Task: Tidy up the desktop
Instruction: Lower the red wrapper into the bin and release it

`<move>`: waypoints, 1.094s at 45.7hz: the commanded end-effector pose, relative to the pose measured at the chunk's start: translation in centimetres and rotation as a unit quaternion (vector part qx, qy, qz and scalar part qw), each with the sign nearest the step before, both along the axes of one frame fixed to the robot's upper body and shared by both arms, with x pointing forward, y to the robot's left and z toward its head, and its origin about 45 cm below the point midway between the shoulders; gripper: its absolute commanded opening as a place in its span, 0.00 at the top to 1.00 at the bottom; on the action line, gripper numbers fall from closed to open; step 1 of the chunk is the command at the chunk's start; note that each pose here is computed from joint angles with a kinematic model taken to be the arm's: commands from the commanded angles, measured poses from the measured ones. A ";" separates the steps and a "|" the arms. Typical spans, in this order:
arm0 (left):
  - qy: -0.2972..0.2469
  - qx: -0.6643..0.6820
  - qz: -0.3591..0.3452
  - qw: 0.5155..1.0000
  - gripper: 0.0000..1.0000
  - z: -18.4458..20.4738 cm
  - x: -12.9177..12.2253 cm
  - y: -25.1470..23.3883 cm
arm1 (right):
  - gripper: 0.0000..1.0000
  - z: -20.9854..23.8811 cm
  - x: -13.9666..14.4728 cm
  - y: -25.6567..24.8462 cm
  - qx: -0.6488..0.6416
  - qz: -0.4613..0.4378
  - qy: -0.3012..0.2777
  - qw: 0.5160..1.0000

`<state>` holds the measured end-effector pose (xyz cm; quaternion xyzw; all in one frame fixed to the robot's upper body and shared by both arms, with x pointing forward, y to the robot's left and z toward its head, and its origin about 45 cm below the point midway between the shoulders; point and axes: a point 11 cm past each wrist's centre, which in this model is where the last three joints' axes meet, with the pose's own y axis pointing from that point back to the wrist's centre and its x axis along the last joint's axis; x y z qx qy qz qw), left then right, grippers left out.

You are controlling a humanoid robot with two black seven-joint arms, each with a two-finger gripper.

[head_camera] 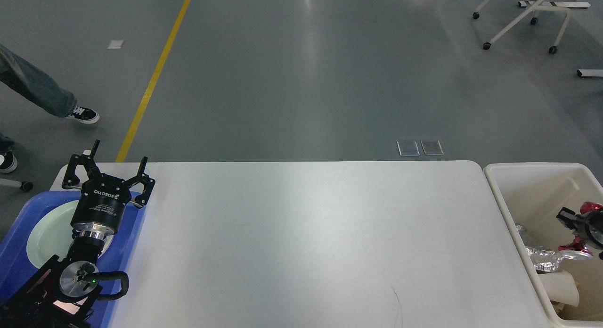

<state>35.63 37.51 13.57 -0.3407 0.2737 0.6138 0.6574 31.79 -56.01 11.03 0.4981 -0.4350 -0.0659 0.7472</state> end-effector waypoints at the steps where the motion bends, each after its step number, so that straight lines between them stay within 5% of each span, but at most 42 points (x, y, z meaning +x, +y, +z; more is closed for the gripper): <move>1: 0.000 0.000 0.000 1.000 0.04 0.0 0.0 0.0 | 1.00 -4.5 -2.5 0.3 -0.070 0.006 -0.036 0.997; 23: 0.000 0.000 0.000 1.000 0.04 0.0 0.0 0.0 | 1.00 -7.7 -6.0 0.9 -0.101 0.010 -0.034 0.994; 28: 0.000 0.000 0.000 1.000 0.04 0.0 0.0 0.0 | 0.08 -7.2 -5.5 0.6 -0.119 0.012 -0.056 0.991; 29: 0.000 0.000 0.000 1.000 0.04 0.0 0.0 0.0 | 0.00 -7.1 -5.5 0.6 -0.121 0.013 -0.060 0.991; 50: 0.000 0.000 0.000 1.000 0.04 0.0 0.0 0.0 | 0.00 -6.8 -4.9 0.7 -0.121 0.012 -0.070 0.990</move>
